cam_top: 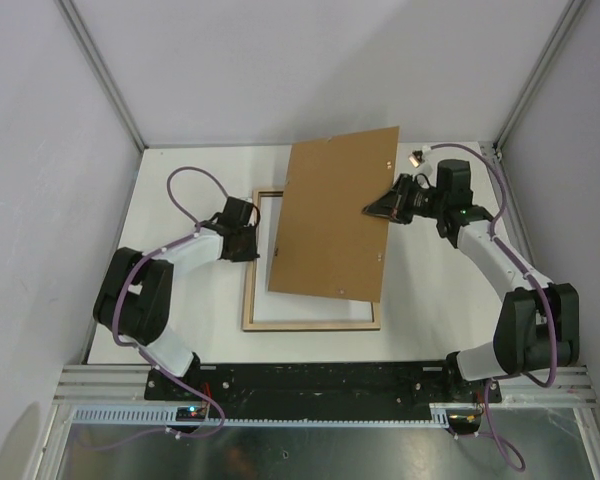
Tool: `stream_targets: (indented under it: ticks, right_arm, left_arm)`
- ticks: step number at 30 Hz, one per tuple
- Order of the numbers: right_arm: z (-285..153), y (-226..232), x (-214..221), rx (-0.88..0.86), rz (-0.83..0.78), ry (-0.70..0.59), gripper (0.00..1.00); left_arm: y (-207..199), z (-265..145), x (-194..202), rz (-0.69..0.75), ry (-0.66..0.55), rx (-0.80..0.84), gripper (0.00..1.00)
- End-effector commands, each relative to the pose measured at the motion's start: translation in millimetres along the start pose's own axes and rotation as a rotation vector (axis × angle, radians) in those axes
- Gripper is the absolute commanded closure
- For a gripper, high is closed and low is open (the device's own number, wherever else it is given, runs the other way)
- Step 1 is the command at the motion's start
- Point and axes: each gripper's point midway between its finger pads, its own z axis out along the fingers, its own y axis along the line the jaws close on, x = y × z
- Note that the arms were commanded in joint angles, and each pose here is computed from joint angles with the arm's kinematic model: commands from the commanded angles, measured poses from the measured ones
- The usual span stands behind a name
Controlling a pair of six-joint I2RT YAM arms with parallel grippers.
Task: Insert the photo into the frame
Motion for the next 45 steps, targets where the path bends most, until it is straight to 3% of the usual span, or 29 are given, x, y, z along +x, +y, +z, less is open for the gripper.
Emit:
stream_targets:
  ticks: [1, 6, 10, 21, 32, 45]
  right_arm:
    - [5.2, 17.9, 7.5, -0.116, -0.047, 0.026, 1.0]
    - [9.4, 11.0, 16.8, -0.119, -0.029, 0.049, 1.0]
    - [12.9, 6.5, 19.6, -0.117, -0.019, 0.061, 1.0]
    - [37.1, -2.0, 28.3, -0.195, 0.064, 0.117, 1.0]
    - [54.3, -20.4, 38.3, -0.195, 0.126, 0.162, 1.0]
    - [71.0, -38.7, 52.8, -0.177, 0.165, 0.205, 1.0]
  left_arm:
    - [3.3, -4.9, -16.0, 0.027, -0.01, -0.004, 0.82]
    - [1.2, -7.8, -20.1, -0.005, -0.015, 0.016, 0.56]
    - [5.2, -13.9, -29.7, -0.045, -0.043, 0.018, 0.49]
    - [39.2, -23.8, -64.4, -0.362, -0.136, -0.038, 0.72]
    - [37.3, 0.0, -65.6, -0.404, -0.097, -0.041, 0.9]
    - [33.4, 18.8, -53.7, -0.404, -0.048, -0.03, 0.96]
